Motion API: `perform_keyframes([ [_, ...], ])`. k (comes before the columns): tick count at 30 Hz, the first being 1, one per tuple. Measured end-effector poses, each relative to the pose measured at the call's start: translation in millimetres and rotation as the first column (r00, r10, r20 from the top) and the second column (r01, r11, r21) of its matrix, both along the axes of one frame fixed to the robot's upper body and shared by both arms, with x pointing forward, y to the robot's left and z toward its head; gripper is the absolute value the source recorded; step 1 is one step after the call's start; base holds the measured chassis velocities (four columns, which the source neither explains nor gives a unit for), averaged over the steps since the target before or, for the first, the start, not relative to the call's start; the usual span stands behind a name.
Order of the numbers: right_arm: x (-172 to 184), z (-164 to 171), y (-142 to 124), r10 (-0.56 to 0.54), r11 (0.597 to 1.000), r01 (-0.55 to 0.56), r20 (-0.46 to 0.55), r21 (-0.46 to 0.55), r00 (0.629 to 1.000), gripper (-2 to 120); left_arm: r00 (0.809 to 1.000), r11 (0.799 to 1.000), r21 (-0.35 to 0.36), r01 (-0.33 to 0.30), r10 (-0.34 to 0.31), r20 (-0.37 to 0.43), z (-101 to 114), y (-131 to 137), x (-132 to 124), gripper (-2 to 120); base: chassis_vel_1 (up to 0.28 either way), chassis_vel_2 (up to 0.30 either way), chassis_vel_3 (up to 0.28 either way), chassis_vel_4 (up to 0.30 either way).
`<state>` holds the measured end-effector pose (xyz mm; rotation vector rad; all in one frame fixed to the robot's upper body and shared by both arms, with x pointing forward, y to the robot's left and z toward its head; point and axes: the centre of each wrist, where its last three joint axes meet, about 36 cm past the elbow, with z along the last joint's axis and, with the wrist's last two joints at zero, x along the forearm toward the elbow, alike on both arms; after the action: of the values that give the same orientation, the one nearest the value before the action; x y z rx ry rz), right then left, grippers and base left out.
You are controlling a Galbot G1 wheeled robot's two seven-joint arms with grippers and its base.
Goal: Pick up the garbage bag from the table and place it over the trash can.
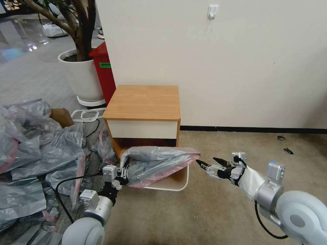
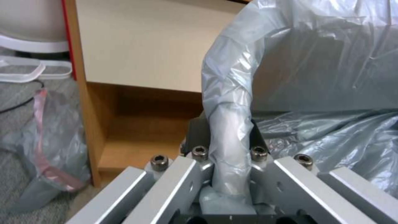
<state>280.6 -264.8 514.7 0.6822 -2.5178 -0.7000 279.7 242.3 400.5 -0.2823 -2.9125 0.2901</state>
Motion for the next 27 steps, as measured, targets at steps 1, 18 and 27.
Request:
perform_keyframes([
  [1, -12.8, 4.6, 13.8, 0.001, 0.999, -0.001, -0.004, 0.049, 1.0, 100, 1.0, 1.0, -0.006, -0.004, 0.004, 0.0, -0.1, -0.9, 0.0, 3, 0.0, 0.0, 0.0, 0.0],
  [18, -25.8, -43.2, 90.6, 0.016, 0.993, -0.007, -0.069, 0.121, 0.997, 100, 0.999, 0.999, -0.036, 0.009, -0.007, 0.035, 14.2, -8.4, -2.3, 3, 0.0, 0.0, 0.0, 0.0],
  [27, -15.3, -51.9, 98.3, 0.02, 0.988, -0.013, -0.045, 0.154, 0.999, 100, 0.999, 0.999, -0.049, 0.009, -0.007, 0.032, 15.5, -12.3, -6.6, 3, 0.0, 0.0, 0.0, 0.0],
])
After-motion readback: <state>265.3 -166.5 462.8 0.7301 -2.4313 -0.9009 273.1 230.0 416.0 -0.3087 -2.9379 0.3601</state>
